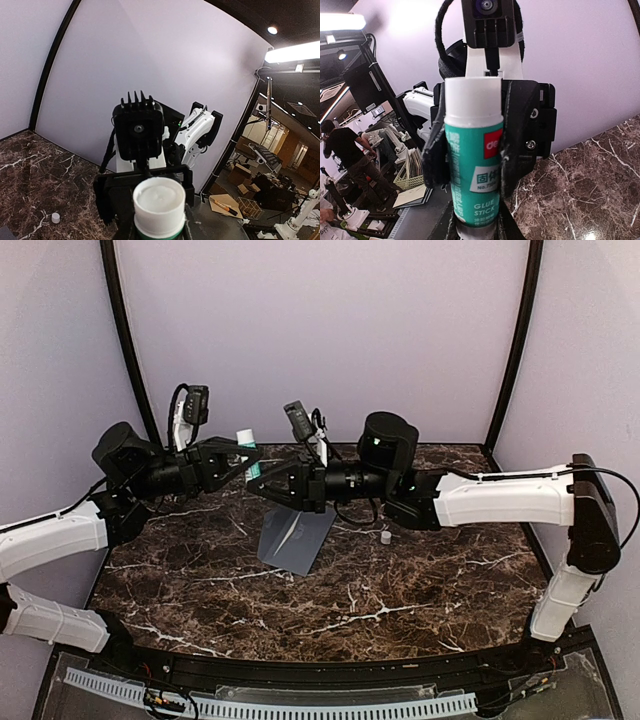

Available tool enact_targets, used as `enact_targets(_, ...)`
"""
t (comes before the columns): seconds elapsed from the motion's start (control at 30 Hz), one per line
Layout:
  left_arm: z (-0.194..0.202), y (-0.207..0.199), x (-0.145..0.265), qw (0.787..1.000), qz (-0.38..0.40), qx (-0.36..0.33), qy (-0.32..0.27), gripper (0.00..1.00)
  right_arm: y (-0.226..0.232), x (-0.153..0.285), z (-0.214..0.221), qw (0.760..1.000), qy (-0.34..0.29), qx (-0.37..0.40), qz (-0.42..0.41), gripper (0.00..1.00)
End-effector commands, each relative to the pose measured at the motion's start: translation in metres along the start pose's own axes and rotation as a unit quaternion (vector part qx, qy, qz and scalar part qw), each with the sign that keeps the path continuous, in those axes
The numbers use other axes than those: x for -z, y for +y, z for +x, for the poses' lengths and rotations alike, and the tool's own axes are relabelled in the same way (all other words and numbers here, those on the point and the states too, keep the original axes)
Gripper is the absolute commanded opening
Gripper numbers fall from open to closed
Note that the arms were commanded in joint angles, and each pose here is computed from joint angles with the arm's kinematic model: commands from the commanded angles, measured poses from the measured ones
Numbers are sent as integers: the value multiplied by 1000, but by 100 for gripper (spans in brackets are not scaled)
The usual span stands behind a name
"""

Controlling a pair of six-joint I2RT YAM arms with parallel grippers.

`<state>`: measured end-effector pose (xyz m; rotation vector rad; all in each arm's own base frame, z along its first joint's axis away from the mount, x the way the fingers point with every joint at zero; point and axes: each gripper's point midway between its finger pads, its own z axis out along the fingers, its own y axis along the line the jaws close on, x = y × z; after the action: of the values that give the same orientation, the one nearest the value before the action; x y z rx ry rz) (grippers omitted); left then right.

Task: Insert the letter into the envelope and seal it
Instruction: Unscrew the solid glue.

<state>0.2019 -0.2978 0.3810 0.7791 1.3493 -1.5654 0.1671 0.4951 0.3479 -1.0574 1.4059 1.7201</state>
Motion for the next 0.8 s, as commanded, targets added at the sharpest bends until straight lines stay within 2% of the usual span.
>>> enact_targets(0.0,-12,-12,3,999,17,-32,-6,0,24,16,-41,997,-50,44,-26,16)
enact_targets(0.13,-16,-1,6,999,-25,-41,-18,0,15,20,-44,997,-59,44,7,38)
enact_targets(0.23,-22,20,12,994,-96,-48,-34,0,-1,28,-43,995,-64,40,57,54)
enact_targets(0.37,-30,34,22,984,-159,-56,-52,0,-28,40,-38,988,-64,33,137,66)
enact_targets(0.53,-33,56,33,970,-231,-40,-62,0,-55,46,-29,975,-47,17,215,66)
enact_targets(0.77,-33,76,42,956,-283,-23,-75,0,-70,26,-17,965,-14,20,262,62)
